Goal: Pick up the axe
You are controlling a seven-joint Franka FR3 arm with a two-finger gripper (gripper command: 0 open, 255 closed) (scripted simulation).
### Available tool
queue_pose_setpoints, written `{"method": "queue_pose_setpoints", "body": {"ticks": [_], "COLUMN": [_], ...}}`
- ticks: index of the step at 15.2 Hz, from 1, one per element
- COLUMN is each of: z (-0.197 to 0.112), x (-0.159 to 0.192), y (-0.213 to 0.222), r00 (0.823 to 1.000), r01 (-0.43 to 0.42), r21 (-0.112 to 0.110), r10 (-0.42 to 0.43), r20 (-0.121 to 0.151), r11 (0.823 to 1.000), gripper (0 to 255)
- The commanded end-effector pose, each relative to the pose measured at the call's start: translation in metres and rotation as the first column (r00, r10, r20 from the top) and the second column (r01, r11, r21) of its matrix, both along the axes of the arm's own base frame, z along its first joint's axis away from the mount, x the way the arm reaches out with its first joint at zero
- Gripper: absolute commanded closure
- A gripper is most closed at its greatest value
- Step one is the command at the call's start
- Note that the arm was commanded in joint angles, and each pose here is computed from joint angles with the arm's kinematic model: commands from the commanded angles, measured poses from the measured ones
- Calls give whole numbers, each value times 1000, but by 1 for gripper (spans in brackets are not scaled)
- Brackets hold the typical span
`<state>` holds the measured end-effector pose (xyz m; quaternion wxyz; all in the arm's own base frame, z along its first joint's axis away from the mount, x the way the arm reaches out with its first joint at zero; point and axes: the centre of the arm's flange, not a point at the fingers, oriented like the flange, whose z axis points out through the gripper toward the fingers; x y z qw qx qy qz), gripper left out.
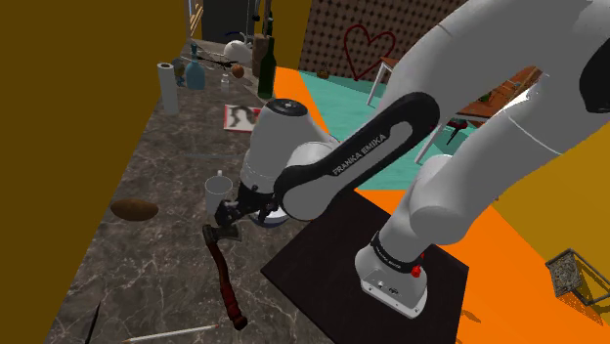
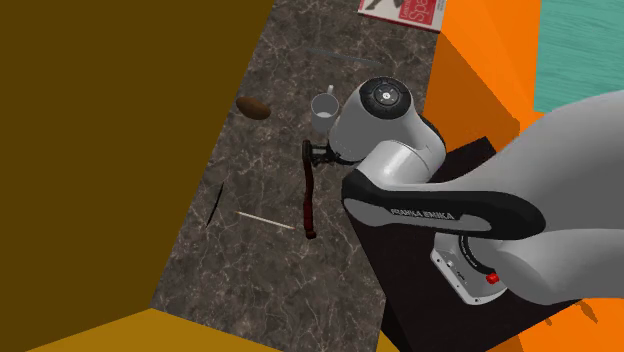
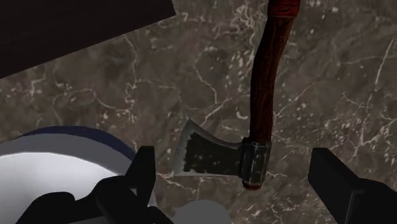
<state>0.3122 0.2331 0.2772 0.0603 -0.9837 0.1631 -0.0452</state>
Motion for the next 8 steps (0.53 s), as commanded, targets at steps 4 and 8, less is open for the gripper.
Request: {"method": "queue_pose_setpoints", "body": {"ticks": [4, 8], "z": [-51, -83], "x": [3, 4], "y": [40, 61], "r00": [999, 998], "r01": [31, 47], "r21": [32, 46], "r10": [-30, -45], "r20": [-20, -31], "r11": [999, 998], "gripper": [0, 0]}}
